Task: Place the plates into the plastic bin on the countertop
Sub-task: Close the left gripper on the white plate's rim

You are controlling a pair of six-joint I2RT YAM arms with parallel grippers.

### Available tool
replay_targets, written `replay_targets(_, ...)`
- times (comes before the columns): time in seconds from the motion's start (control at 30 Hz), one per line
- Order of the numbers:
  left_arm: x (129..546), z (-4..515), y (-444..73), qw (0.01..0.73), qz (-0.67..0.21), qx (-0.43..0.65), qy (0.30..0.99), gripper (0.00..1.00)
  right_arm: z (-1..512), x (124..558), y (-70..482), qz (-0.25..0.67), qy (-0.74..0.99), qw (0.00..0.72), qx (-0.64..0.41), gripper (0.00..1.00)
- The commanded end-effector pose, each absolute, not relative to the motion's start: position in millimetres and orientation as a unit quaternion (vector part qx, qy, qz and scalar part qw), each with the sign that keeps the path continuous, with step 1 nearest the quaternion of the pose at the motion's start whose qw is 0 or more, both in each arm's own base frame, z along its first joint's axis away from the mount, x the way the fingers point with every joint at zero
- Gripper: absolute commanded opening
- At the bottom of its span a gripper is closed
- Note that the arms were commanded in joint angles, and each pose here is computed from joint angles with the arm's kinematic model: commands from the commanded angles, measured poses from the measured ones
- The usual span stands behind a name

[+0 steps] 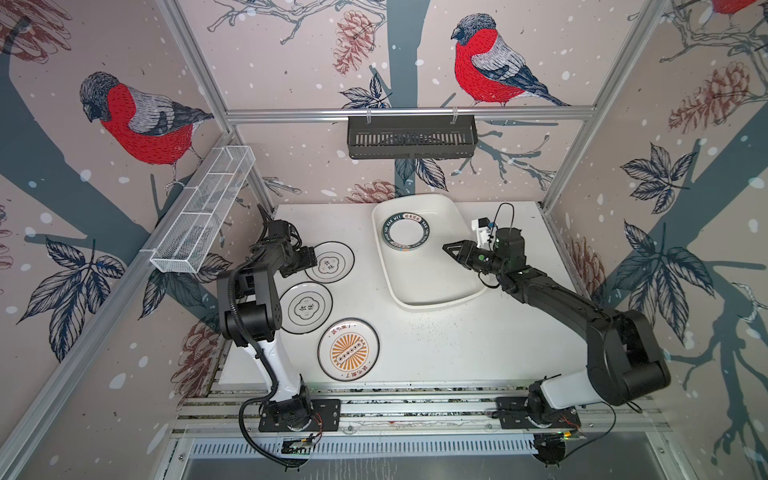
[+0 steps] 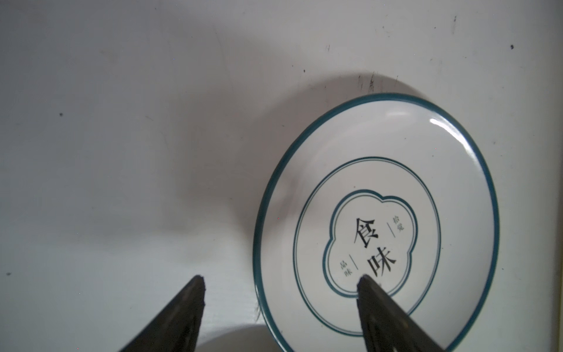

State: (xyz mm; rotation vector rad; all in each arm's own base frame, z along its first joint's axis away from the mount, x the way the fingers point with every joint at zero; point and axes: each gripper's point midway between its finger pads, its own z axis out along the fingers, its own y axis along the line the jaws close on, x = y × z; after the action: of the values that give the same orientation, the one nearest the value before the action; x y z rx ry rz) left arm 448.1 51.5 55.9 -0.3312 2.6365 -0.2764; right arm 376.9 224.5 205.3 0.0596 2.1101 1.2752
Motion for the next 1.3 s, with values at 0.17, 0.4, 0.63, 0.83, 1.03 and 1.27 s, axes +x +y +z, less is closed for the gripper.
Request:
replay_targets(0.17, 450.1, 44.9, 42.4, 0.214, -0.134, -0.118, 0.96, 0.76, 216.2, 380.5, 224.2, 0.489, 0.799, 0.35, 0.018, 0.35)
replay_targets(0.4, 453.9, 40.4, 35.0, 0.209, -0.157, -0.11, 0.959, 0.74, 218.6, 379.8, 223.3, 0.487, 0.799, 0.352, 0.017, 0.34)
replay_targets(0.63, 456.4, 35.9, 27.1, 0.204, -0.182, -0.1, 0.957, 0.71, 217.3, 380.0, 224.1, 0.487, 0.8, 0.349, 0.021, 0.34)
replay_targets(0.83, 459.1, 37.3, 26.3, 0.21, -0.197, -0.099, 0.952, 0.67, 218.0, 382.4, 225.9, 0.491, 0.798, 0.347, 0.025, 0.33)
replay_targets(1.03, 462.3, 37.1, 22.0, 0.213, -0.228, -0.096, 0.945, 0.62, 218.1, 384.3, 233.6, 0.494, 0.799, 0.342, 0.023, 0.33)
replay_targets(1.27, 465.4, 33.3, 14.6, 0.212, -0.264, -0.091, 0.937, 0.53, 219.1, 388.2, 240.7, 0.494, 0.801, 0.338, 0.02, 0.32)
